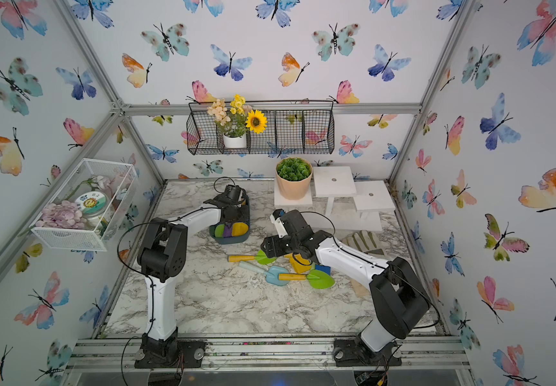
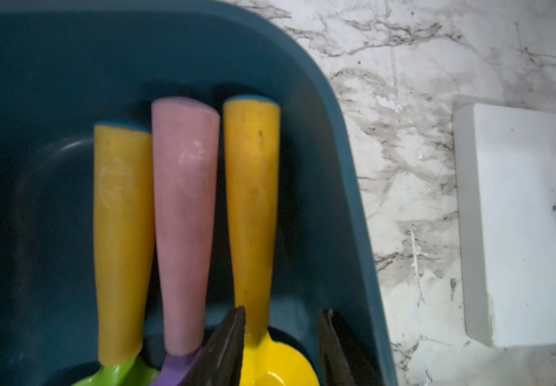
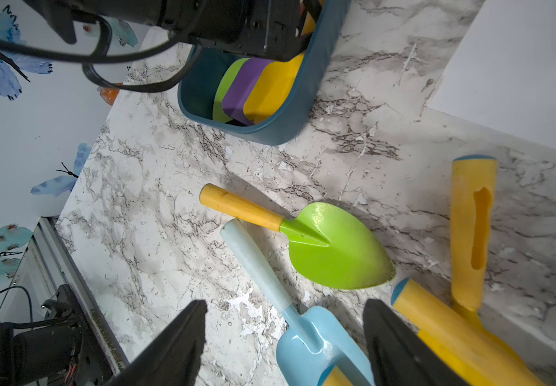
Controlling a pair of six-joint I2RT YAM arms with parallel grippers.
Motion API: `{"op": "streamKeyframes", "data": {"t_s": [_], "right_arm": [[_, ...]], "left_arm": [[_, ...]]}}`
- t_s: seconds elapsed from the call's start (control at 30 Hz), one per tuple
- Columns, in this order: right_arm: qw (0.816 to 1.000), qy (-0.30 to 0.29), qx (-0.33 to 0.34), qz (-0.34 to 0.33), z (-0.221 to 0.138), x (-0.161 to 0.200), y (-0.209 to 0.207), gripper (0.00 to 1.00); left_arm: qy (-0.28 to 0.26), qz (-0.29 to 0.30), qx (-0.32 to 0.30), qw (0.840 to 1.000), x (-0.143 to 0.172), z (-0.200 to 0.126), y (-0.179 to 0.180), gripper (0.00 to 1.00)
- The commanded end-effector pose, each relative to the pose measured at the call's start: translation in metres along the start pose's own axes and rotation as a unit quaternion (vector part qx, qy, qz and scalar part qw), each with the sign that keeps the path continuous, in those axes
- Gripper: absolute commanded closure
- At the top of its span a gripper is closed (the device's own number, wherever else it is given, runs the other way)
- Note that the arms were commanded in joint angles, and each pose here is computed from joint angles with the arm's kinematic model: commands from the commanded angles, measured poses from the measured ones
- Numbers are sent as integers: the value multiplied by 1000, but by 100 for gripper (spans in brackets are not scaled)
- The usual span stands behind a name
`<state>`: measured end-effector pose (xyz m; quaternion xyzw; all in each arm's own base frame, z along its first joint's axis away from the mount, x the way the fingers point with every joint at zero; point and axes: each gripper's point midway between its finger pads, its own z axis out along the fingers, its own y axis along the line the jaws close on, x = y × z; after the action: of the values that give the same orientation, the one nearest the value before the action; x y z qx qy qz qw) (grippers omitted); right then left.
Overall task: Put the shovel into the storage box
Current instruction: Place the shovel in the storage box.
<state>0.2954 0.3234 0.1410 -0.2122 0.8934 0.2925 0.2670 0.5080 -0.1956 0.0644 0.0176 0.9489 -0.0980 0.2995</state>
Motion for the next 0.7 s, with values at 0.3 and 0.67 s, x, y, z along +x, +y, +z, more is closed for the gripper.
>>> {"op": "streamKeyframes", "data": {"t_s": [0.3, 0.67], "right_arm": [[999, -20, 19, -16, -11, -5, -3, 21], [996, -61, 46, -37, -29, -14, -10, 23]], "left_arm": [[-53, 11, 38, 998, -14, -90, -23, 56], [-44, 9, 53, 998, 19, -140, -30, 57]]}}
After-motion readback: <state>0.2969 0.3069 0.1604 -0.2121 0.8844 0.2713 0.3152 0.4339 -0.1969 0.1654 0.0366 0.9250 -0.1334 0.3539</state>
